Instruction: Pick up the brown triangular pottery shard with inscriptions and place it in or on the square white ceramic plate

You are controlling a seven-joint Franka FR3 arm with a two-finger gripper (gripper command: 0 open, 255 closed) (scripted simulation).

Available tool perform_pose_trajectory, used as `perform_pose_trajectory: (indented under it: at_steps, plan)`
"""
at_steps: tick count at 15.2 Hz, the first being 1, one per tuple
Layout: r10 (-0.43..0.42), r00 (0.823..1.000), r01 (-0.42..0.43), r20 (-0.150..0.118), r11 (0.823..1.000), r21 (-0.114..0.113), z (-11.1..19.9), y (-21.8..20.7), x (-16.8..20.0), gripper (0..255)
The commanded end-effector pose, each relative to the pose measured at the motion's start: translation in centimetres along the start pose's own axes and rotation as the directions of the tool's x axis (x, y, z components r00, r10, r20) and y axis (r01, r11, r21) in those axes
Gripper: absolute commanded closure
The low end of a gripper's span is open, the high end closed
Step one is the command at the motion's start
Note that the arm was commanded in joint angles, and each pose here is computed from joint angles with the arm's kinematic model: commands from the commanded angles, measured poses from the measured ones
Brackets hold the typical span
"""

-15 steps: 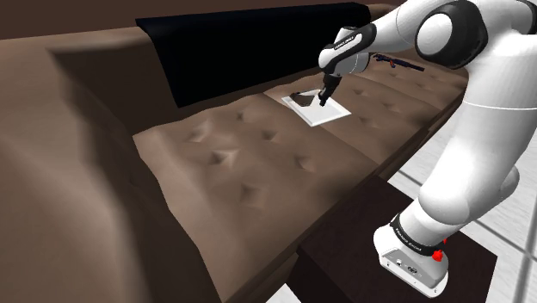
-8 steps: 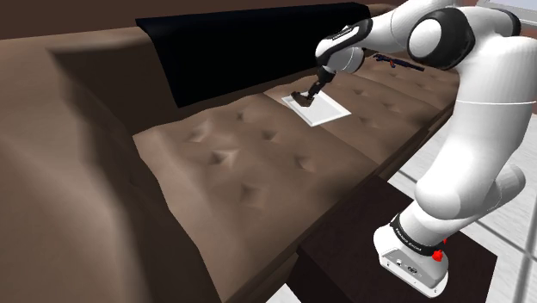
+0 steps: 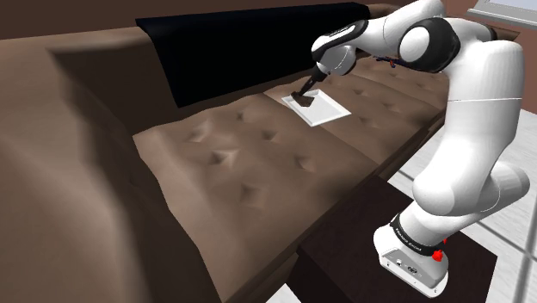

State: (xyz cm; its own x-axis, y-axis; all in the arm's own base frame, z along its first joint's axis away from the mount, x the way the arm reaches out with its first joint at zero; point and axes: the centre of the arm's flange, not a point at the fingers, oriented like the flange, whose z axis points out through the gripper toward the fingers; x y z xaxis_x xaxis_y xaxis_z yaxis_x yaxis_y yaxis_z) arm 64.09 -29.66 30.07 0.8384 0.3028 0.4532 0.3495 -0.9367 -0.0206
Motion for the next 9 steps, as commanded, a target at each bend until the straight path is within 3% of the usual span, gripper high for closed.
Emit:
perform_pose_trajectory:
  at_steps: [1,9]
  plan:
    - [-0.001,1.0,0.001,-0.002,1.0,0.0,1.08,0.01,0.01,0]
    - [-0.001,1.0,0.001,-0.002,1.0,0.0,1.91,0.01,0.01,0]
